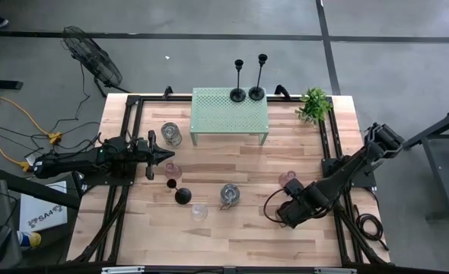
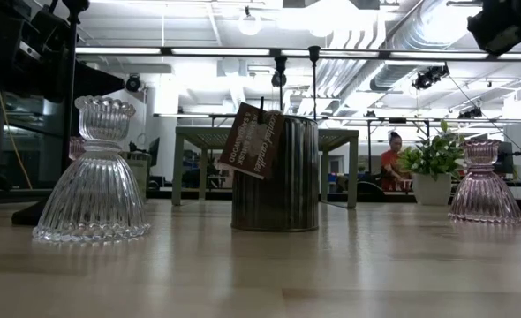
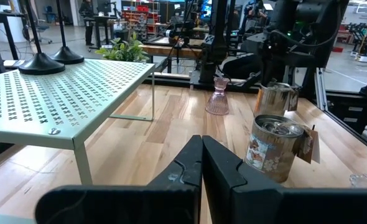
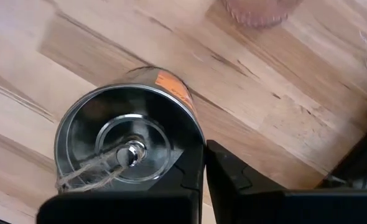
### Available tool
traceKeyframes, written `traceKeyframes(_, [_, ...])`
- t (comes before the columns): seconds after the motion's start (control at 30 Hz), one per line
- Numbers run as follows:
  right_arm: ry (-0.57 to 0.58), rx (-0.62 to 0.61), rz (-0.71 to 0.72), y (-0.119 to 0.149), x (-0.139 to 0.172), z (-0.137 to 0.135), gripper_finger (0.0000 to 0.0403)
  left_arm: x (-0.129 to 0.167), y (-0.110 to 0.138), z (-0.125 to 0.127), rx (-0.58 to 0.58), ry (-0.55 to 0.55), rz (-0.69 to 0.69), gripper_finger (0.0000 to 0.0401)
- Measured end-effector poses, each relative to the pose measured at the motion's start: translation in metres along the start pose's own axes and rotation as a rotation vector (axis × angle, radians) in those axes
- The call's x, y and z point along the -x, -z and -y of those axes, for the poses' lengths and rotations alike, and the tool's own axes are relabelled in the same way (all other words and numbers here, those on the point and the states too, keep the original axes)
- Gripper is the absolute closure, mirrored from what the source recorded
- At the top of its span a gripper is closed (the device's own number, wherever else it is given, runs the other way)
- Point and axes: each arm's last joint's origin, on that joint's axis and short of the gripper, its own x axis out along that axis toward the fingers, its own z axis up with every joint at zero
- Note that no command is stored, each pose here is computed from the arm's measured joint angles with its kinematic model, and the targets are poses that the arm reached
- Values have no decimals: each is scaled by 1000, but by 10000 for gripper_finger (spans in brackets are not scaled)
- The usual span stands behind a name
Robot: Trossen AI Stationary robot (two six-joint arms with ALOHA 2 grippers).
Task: Pick & Place candle stick holders
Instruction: Put the bottom silver scented candle on the shelf
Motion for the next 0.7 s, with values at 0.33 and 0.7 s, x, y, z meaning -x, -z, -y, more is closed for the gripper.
traceKeyframes(0.33, [-97,-13,63,-4,20,9,399,0,0,0,2,0,0,401])
traceKeyframes(0.7, [-188,27,94,-18,23,1,399,0,0,0,3,0,0,401])
